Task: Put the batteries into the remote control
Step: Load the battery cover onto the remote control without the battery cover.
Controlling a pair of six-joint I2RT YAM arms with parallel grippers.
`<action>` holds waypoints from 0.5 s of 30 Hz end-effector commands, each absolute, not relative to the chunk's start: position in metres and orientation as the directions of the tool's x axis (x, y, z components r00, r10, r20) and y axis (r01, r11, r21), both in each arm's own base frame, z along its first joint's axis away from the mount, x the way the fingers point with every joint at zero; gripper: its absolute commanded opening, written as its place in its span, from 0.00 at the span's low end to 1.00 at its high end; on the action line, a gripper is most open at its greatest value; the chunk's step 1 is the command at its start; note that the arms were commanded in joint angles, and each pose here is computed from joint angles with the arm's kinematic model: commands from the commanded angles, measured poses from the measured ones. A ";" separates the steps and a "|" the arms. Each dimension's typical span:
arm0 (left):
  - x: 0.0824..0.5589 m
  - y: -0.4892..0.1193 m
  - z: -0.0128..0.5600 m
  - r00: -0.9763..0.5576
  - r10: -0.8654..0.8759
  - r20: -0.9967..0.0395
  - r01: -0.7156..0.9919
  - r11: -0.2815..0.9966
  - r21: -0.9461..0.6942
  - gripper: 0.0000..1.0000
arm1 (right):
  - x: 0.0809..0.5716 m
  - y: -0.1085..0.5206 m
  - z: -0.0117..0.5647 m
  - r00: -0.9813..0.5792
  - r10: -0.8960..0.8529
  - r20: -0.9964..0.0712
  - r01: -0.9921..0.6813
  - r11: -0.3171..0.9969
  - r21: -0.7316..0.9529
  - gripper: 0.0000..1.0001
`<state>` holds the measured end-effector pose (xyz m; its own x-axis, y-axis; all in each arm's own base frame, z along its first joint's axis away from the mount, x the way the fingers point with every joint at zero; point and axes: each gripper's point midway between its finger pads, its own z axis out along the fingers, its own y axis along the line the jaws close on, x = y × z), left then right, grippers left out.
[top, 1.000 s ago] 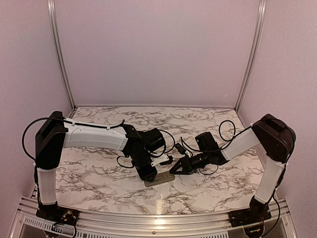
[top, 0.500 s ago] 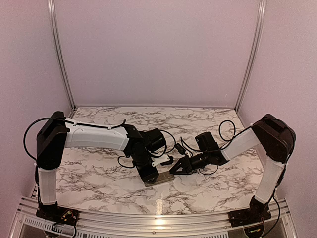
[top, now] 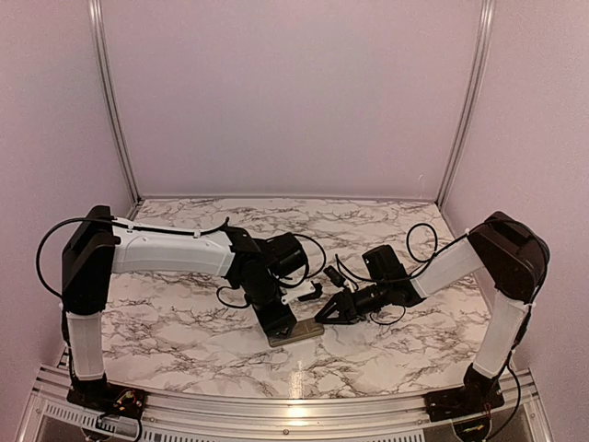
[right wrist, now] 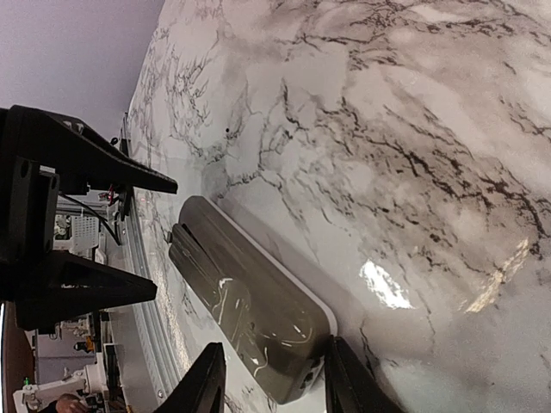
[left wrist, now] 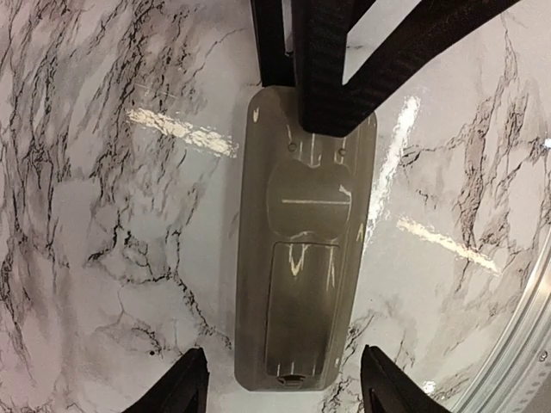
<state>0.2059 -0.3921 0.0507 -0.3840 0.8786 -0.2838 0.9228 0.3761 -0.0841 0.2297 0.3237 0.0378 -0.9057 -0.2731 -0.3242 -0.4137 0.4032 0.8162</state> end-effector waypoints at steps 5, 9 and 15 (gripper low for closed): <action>0.221 -0.392 0.096 -0.379 0.825 -0.420 0.915 0.402 -0.035 0.66 | 0.231 0.329 0.042 -0.896 -0.280 -0.345 -0.434 0.388 0.813 0.38; 0.225 -0.385 0.082 -0.394 0.831 -0.392 0.907 0.420 -0.019 0.66 | 0.231 0.329 0.042 -0.896 -0.281 -0.344 -0.434 0.388 0.813 0.38; 0.229 -0.385 0.071 -0.397 0.836 -0.378 0.905 0.426 -0.008 0.59 | 0.231 0.329 0.044 -0.896 -0.279 -0.346 -0.434 0.387 0.814 0.38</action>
